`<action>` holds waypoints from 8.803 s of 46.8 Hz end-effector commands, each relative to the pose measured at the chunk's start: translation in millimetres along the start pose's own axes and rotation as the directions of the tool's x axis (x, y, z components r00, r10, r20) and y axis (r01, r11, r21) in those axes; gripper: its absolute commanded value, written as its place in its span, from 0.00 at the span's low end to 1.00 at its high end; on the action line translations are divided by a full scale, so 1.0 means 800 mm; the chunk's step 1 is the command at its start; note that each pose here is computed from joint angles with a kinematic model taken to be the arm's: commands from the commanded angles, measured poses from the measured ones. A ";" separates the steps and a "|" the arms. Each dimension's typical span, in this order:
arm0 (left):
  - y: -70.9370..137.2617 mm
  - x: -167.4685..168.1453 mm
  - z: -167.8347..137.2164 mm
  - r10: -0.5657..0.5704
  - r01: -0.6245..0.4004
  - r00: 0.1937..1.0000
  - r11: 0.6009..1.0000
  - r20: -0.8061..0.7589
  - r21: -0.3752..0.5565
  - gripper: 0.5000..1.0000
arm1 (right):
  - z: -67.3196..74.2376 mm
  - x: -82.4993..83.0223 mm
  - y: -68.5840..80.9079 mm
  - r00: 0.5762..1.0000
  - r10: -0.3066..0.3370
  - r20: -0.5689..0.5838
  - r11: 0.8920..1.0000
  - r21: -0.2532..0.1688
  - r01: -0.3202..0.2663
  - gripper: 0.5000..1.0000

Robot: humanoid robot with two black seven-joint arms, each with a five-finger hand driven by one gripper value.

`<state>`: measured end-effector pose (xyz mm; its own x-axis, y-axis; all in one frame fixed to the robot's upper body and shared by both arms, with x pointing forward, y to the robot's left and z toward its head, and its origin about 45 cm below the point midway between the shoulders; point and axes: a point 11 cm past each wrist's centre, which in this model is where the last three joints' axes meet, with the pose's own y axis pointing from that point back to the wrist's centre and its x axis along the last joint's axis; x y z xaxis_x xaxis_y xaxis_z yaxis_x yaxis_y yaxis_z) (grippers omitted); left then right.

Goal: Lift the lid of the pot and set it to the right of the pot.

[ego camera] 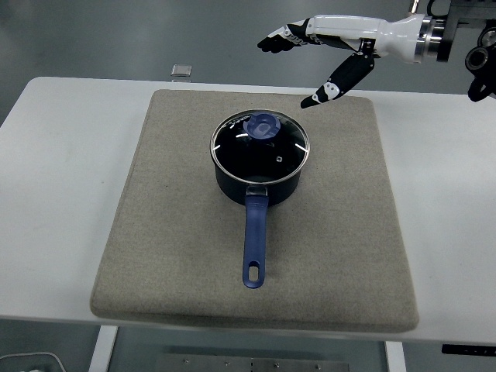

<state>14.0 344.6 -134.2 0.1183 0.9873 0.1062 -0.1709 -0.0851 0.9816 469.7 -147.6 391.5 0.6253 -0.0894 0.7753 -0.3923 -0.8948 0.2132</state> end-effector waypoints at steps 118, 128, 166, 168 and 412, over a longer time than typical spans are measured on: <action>0.000 0.000 0.000 0.000 0.000 1.000 1.000 0.001 0.000 1.00 | 0.008 -0.083 -0.058 0.884 -0.054 -0.464 0.999 -0.025 0.048 0.86; 0.000 0.000 0.000 0.000 0.000 1.000 1.000 -0.001 0.000 1.00 | 0.005 -0.087 -0.065 0.877 -0.052 -0.477 0.999 -0.017 0.050 0.86; 0.000 0.000 0.000 0.000 0.000 1.000 1.000 0.001 0.000 1.00 | 0.019 -0.100 -0.066 0.874 -0.065 -0.481 0.998 -0.037 0.053 0.86; 0.000 0.000 0.000 0.000 0.000 1.000 1.000 0.001 0.000 1.00 | 0.019 -0.100 -0.067 0.874 -0.065 -0.481 0.998 -0.036 0.054 0.86; 0.000 0.000 0.000 0.000 0.000 1.000 1.000 -0.001 0.000 1.00 | 0.036 -0.047 -0.049 0.866 -0.100 -0.489 0.987 -0.156 0.026 0.00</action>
<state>14.0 344.6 -134.2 0.1184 0.9873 0.1062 -0.1710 -0.0851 0.9816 477.1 -116.5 336.1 0.2500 0.2286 0.9409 -0.4588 -0.8278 0.3230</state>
